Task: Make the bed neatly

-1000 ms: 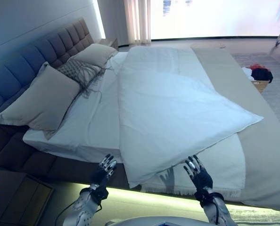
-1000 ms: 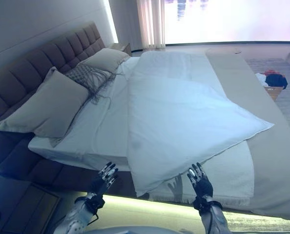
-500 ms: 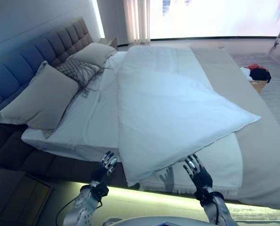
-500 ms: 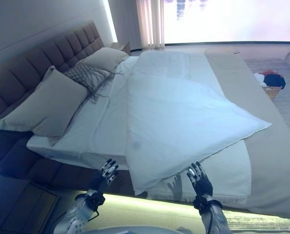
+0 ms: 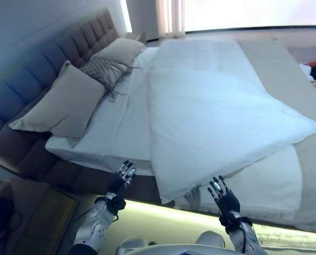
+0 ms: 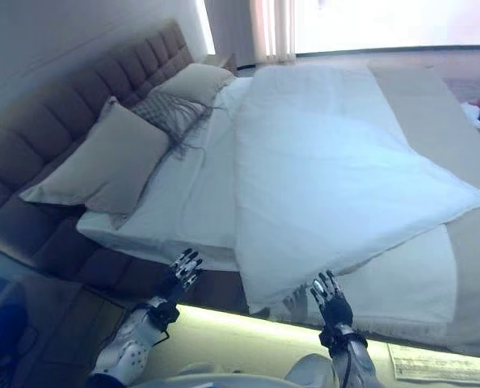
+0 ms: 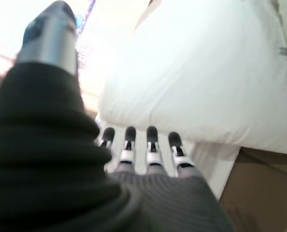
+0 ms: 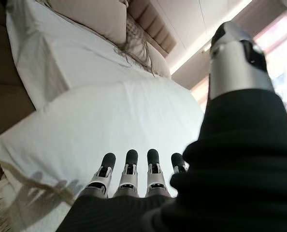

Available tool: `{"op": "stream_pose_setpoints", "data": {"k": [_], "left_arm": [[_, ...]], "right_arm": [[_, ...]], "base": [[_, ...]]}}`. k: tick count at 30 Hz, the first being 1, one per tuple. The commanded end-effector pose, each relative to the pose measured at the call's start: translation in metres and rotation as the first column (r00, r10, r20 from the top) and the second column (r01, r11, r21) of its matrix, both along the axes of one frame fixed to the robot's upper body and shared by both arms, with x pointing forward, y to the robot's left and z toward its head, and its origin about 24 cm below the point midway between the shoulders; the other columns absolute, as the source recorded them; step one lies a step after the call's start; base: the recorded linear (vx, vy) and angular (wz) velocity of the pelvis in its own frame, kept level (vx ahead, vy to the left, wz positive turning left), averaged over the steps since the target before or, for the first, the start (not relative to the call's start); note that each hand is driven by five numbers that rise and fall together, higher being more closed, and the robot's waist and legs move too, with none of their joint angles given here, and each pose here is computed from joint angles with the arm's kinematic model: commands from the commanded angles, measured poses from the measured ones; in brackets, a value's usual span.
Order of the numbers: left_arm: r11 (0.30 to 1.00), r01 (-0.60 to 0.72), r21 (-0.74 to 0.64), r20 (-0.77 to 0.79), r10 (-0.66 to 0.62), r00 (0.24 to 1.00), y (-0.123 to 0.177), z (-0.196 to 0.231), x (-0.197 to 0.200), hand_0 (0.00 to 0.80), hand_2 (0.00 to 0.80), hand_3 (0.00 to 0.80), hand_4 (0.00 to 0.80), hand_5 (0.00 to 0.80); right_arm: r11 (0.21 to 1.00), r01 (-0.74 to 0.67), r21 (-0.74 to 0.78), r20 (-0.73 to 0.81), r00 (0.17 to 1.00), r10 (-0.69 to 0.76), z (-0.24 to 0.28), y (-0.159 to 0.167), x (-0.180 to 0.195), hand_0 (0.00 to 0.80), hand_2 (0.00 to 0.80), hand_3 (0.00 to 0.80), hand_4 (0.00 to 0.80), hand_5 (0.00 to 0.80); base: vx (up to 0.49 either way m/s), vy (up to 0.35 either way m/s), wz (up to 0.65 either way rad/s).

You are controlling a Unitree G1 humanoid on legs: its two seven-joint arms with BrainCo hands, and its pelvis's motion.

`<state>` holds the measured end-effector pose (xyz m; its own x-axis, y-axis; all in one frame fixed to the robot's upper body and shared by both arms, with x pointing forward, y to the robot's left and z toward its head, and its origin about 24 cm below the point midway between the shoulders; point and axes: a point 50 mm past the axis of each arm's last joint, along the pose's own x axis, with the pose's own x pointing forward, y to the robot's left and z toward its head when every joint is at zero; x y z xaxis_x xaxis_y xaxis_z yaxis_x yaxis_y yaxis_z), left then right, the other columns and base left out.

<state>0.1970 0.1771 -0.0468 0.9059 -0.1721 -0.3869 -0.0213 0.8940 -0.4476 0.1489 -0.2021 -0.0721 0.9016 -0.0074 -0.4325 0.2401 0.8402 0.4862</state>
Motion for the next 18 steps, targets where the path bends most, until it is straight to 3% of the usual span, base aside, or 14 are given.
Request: {"op": "stream_pose_setpoints", "data": {"k": [1, 6, 10, 18], "left_arm": [[0.999, -0.036, -0.007, 0.15, 0.037, 0.988, 0.008, 0.031, 0.02, 0.0, 0.0, 0.0, 0.0, 0.0], [0.999, -0.026, 0.029, 0.144, 0.022, 0.989, 0.008, 0.029, 0.023, 0.0, 0.0, 0.0, 0.0, 0.0], [0.997, -0.073, 0.021, 0.126, 0.07, 0.99, 0.015, 0.025, 0.015, 0.0, 0.0, 0.0, 0.0, 0.0], [0.999, -0.051, -0.018, 0.106, 0.052, 0.993, 0.015, 0.021, 0.003, 0.0, 0.0, 0.0, 0.0, 0.0]], "right_arm": [[1.0, 0.02, -0.009, 0.135, 0.991, -0.019, 0.015, -0.01, 0.02, 0.0, 0.0, 0.0, 0.0, 0.0], [1.0, -0.001, 0.021, 0.133, 0.991, -0.002, 0.015, -0.001, 0.039, 0.0, 0.0, 0.0, 0.0, 0.0], [0.999, -0.044, 0.018, 0.096, 0.994, 0.043, 0.008, 0.007, 0.032, 0.0, 0.0, 0.0, 0.0, 0.0], [1.0, -0.002, -0.006, 0.104, 0.995, 0.003, 0.013, -0.006, 0.033, 0.0, 0.0, 0.0, 0.0, 0.0]], "base": [[0.302, -0.301, -0.05], [0.259, -0.274, 0.09], [0.216, -0.265, 0.12], [0.124, -0.18, -0.05]]}}
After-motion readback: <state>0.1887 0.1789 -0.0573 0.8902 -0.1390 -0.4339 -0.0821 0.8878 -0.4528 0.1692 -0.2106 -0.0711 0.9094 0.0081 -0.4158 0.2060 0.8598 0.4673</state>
